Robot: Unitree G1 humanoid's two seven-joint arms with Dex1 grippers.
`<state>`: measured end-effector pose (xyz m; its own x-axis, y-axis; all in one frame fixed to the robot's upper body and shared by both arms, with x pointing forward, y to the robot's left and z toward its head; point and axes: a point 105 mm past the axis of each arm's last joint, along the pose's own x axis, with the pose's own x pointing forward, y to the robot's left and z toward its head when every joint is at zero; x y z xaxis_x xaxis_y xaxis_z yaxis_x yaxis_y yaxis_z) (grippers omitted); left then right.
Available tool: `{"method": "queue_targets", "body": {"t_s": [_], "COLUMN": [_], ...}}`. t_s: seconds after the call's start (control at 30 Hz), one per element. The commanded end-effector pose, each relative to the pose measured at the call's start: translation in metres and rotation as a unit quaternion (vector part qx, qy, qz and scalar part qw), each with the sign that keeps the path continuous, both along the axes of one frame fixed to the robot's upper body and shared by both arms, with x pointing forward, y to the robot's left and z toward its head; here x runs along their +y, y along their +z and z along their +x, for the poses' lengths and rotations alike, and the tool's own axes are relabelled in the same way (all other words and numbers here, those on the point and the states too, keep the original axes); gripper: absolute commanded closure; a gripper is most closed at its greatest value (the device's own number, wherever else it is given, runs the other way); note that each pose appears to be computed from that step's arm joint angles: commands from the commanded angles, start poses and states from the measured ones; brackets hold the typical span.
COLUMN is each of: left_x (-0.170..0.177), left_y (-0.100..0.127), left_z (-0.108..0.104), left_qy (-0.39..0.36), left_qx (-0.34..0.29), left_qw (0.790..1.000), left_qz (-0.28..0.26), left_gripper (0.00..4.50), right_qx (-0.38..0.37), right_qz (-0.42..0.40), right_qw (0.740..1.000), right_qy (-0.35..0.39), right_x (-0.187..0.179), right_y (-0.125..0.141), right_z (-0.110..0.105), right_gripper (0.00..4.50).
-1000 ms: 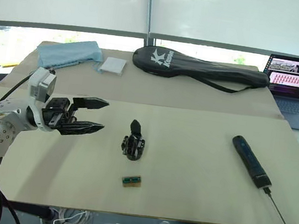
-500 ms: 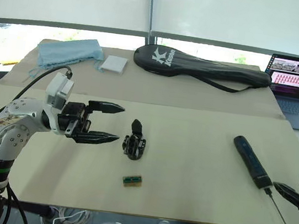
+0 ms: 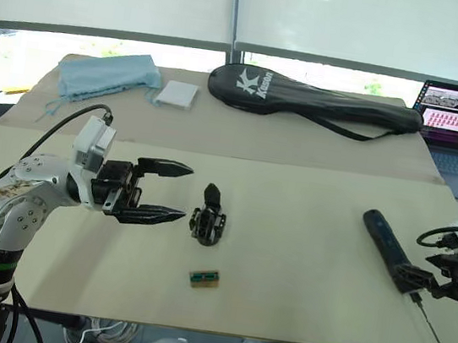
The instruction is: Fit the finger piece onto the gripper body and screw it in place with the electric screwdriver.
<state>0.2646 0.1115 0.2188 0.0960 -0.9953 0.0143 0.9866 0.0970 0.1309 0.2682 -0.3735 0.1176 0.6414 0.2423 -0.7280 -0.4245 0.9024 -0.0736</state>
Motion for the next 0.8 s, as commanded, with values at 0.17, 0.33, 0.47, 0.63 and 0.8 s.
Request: {"method": "queue_targets", "body": {"t_s": [0.17,0.33,0.47,0.63,0.8], "left_x": [0.003,0.006,0.011,0.036,0.046], "left_y": [0.009,0.007,0.003,-0.014,-0.025], "left_z": [-0.008,-0.011,-0.012,-0.013,-0.017], "left_qy": [-0.022,-0.023,-0.02,0.004,0.017], "left_qx": [-0.021,-0.023,-0.03,-0.037,-0.036], "left_qw": [1.0,0.999,0.999,0.998,0.998], "left_qz": [0.002,0.007,0.008,0.05,0.055], "left_gripper": [0.0,0.0,0.0,0.0,0.0], "right_qx": [0.022,-0.03,-0.056,-0.05,-0.054], "right_qz": [0.02,0.027,0.025,0.02,0.002], "right_qw": [0.999,0.999,0.998,0.994,0.985], "right_qy": [0.018,0.014,0.02,0.097,0.166], "right_x": [0.009,0.007,0.008,0.079,0.141], "right_y": [-0.01,0.002,0.012,0.043,0.041], "right_z": [0.005,0.014,0.014,0.01,-0.002], "right_gripper": [0.79,2.5,2.55,2.55,2.55]}}
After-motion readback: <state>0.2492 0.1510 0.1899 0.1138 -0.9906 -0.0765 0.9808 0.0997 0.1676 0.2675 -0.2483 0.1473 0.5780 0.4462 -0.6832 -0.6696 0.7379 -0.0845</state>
